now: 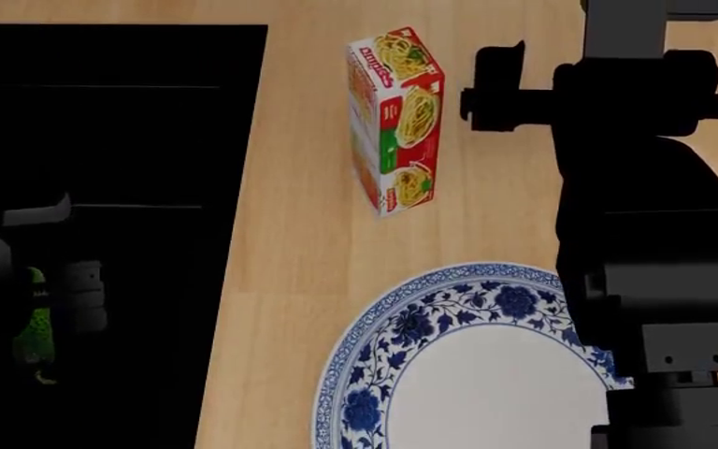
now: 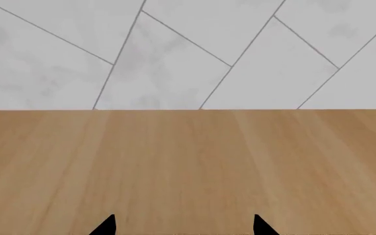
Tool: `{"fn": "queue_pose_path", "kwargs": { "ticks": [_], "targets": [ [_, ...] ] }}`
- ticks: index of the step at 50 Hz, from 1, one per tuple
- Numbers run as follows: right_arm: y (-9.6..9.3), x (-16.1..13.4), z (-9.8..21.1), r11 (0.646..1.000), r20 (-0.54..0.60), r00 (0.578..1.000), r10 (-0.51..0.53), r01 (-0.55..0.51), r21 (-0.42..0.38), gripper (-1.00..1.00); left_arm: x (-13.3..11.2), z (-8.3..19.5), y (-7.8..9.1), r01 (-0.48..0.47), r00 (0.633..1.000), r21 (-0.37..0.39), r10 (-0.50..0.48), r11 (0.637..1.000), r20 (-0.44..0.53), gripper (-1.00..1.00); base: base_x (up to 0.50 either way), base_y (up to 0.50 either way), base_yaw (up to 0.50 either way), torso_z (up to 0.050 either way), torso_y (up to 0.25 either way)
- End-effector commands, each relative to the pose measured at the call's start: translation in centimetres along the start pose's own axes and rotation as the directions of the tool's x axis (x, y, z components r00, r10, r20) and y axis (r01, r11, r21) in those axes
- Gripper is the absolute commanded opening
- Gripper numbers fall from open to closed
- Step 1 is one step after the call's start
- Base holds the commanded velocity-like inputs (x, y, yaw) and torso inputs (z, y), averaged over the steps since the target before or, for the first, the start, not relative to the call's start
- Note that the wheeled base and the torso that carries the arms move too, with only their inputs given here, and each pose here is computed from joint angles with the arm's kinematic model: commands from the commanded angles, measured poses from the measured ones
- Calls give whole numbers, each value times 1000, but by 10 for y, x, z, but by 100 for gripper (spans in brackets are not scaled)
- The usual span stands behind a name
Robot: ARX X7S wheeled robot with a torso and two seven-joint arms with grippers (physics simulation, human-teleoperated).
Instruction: Pick the cucumber from the sink and place it on the plate located on the counter
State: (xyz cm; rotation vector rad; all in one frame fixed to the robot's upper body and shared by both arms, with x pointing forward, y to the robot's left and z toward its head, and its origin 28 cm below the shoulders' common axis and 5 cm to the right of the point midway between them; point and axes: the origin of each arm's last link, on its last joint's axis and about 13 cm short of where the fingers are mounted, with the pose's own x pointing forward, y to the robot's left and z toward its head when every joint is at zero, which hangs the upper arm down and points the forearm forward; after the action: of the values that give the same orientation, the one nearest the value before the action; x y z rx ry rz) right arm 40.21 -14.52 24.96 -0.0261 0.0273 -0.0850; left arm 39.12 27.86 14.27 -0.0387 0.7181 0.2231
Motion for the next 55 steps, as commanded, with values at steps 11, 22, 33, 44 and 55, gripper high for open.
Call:
{"fn": "queue_pose_path", "kwargs": {
  "ticks": [11, 22, 33, 44, 55],
  "targets": [
    [-1, 0, -1, 1000, -2, 1000, -2, 2, 5, 100, 8, -15, 4, -56, 998, 44, 57, 997, -25, -100, 1, 0, 0, 0, -2],
    [-3, -2, -3, 1000, -3, 1000, -6, 6, 7, 100, 3, -12, 3, -53, 998, 51, 54, 997, -13, -100, 0, 0, 0, 0, -2],
    [-2, -5, 1, 1000, 4, 1000, -3, 3, 10, 100, -27, 15, -1, -9, 997, 47, 6, 999, 72, -100, 0, 0, 0, 0, 0],
    [-5, -7, 4, 1000, 13, 1000, -8, 8, 16, 100, -48, 28, 4, 11, 990, 37, -16, 999, 138, -100, 0, 0, 0, 0, 0],
    [-13, -14, 5, 999, 19, 1000, -25, 24, 29, 100, -82, 23, 13, 56, 978, 87, -73, 995, 197, -100, 0, 0, 0, 0, 0]
  ]
}}
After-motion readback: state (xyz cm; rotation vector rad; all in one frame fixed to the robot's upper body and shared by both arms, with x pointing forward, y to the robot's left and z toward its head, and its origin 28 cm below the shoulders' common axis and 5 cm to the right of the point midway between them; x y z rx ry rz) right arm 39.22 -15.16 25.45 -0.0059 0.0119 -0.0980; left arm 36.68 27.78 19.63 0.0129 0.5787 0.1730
